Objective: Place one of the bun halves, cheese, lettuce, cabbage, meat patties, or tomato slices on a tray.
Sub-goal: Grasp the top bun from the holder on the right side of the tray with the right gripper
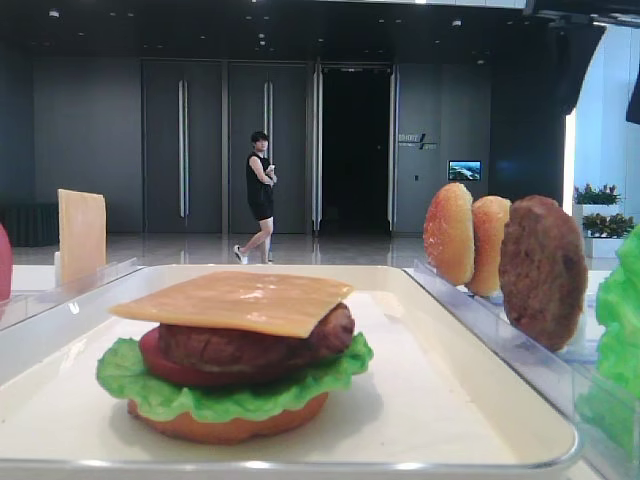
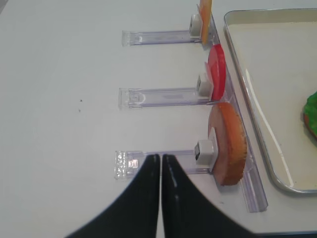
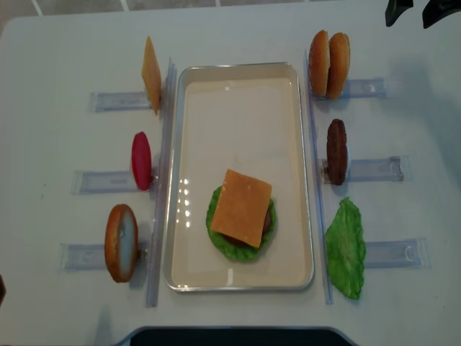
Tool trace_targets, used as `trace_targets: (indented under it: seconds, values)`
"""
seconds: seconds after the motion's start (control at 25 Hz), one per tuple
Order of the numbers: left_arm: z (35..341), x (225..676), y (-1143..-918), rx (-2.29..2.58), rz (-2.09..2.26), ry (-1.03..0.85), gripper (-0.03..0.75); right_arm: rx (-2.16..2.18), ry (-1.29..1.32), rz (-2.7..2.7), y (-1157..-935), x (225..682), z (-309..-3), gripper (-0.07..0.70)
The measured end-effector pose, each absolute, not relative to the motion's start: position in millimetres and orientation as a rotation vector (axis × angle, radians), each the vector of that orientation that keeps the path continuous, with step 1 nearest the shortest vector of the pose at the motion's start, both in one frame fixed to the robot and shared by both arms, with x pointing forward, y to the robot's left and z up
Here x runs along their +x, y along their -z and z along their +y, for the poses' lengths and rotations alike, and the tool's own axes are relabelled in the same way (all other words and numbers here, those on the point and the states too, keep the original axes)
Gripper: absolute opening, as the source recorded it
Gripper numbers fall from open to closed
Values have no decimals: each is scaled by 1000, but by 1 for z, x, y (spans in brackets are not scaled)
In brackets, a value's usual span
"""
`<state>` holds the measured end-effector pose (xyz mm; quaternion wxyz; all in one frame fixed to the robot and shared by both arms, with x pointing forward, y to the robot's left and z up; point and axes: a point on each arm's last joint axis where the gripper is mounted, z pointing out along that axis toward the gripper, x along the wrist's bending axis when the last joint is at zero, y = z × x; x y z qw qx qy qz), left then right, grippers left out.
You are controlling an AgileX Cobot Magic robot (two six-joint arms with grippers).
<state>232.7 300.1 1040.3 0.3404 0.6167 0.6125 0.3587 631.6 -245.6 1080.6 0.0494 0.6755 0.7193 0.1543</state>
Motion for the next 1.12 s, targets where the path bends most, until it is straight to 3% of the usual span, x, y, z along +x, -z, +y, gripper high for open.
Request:
trace_targets:
  seconds: [0.56,0.76,1.12]
  values:
    - [300,233,-1040,1605,1594,-934,-1,2012,-636,2203,-1084,619,-157,481]
    - [300,233,-1040,1605,1594,-934,-1,2013,-678,2181,-1078,625,-150,481]
    - [300,233,-1040,1605,1594,-934,-1,2051,-604,2206,-1045,638,-145,481]
